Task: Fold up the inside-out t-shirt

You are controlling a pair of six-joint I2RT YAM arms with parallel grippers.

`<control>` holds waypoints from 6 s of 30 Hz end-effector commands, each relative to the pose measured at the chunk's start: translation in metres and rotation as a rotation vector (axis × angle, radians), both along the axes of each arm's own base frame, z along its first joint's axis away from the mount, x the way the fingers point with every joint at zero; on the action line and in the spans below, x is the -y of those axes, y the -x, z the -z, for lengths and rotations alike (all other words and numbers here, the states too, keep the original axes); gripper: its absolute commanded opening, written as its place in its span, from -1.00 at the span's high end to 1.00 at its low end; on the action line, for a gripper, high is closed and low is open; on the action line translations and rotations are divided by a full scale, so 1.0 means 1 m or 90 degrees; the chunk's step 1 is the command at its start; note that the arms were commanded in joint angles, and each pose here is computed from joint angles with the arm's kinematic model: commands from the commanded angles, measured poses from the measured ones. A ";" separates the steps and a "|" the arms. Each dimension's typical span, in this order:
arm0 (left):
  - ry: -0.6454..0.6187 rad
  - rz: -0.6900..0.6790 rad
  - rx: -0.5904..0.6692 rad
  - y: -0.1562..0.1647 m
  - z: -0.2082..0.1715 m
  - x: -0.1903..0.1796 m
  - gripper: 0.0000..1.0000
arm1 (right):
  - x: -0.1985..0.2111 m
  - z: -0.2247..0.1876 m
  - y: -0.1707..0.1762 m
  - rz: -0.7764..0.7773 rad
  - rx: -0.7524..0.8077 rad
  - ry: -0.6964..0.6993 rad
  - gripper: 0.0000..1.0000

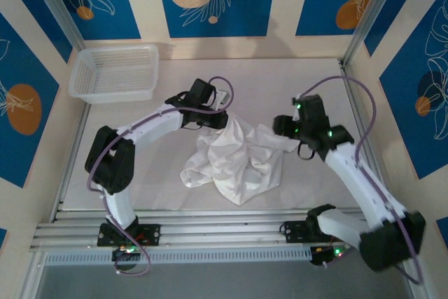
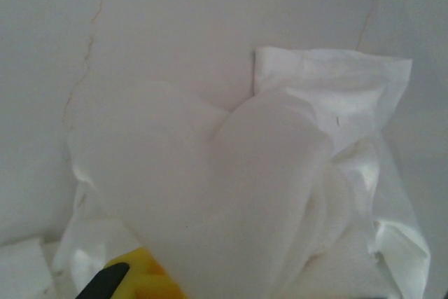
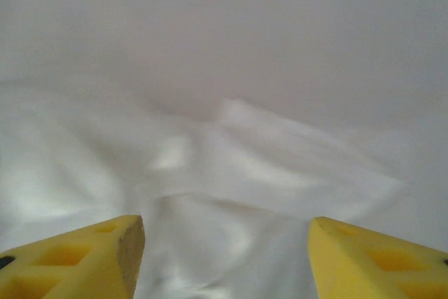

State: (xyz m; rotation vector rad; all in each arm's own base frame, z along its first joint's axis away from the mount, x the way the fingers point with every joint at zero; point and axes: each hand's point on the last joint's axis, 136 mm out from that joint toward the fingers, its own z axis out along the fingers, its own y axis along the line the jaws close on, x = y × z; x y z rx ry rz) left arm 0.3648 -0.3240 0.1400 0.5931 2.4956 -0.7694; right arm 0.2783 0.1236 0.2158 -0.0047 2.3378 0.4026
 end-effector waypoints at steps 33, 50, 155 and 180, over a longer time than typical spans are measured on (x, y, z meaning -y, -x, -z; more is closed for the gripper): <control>0.144 0.182 0.153 0.144 -0.049 -0.009 -0.99 | -0.080 0.035 0.094 -0.289 0.024 -0.186 1.00; 0.167 0.151 0.211 0.109 -0.033 0.066 -0.52 | -0.087 0.016 0.115 -0.362 -0.075 -0.243 1.00; 0.115 -0.079 0.166 0.127 -0.030 -0.028 1.00 | -0.089 0.057 0.060 -0.344 -0.011 0.040 1.00; 0.059 0.249 0.413 0.154 -0.105 -0.027 -0.30 | -0.120 -0.058 0.098 -0.465 0.135 -0.284 1.00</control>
